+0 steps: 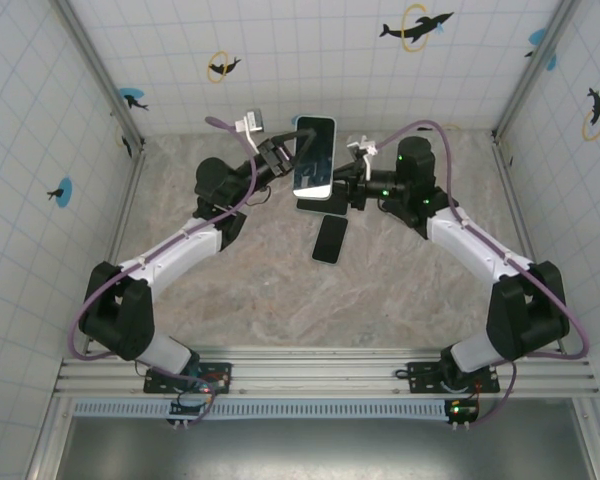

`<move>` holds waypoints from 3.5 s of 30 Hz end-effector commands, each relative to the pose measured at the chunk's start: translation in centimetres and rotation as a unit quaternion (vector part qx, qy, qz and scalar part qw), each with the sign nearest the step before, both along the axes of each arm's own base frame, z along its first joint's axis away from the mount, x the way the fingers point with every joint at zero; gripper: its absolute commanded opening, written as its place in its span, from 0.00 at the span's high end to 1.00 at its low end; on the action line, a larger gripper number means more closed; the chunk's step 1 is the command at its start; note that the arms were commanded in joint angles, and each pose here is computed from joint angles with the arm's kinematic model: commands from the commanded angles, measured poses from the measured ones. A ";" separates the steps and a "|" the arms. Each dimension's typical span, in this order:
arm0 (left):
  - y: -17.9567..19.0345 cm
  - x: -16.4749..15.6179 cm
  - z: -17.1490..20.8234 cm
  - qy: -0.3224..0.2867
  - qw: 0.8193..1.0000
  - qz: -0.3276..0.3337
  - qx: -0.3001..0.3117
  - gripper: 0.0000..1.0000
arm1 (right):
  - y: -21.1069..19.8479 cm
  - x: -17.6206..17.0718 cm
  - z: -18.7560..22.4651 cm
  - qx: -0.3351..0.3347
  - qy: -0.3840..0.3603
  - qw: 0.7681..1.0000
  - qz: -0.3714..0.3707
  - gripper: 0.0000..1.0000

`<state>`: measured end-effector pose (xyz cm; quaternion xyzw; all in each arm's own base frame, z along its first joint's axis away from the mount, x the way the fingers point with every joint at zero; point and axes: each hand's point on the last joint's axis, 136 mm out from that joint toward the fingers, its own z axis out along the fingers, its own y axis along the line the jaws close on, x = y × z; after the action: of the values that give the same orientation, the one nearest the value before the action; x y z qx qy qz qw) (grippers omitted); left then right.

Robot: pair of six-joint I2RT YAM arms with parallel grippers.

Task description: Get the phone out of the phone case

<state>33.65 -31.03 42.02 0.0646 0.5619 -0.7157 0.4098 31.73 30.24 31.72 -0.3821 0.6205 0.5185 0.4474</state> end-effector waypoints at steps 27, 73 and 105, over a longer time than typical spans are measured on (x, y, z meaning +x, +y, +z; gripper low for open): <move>1.8 -1.1 5.1 -0.091 0.995 0.015 -0.025 1.00 | -0.3 -4.3 5.4 0.094 -0.003 0.990 0.110 0.66; -1.3 -2.9 5.1 -0.022 0.996 -0.085 -0.035 1.00 | -0.4 2.3 0.7 -0.042 -0.043 0.997 -0.043 0.93; 2.7 1.7 2.9 0.086 0.990 0.083 -0.072 1.00 | -4.2 -1.1 6.5 0.205 0.116 0.971 -0.052 0.48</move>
<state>36.22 -29.20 42.00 -0.0651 0.5819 -0.7013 0.4067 31.55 25.83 36.20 -0.1934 0.5962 0.6304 0.4580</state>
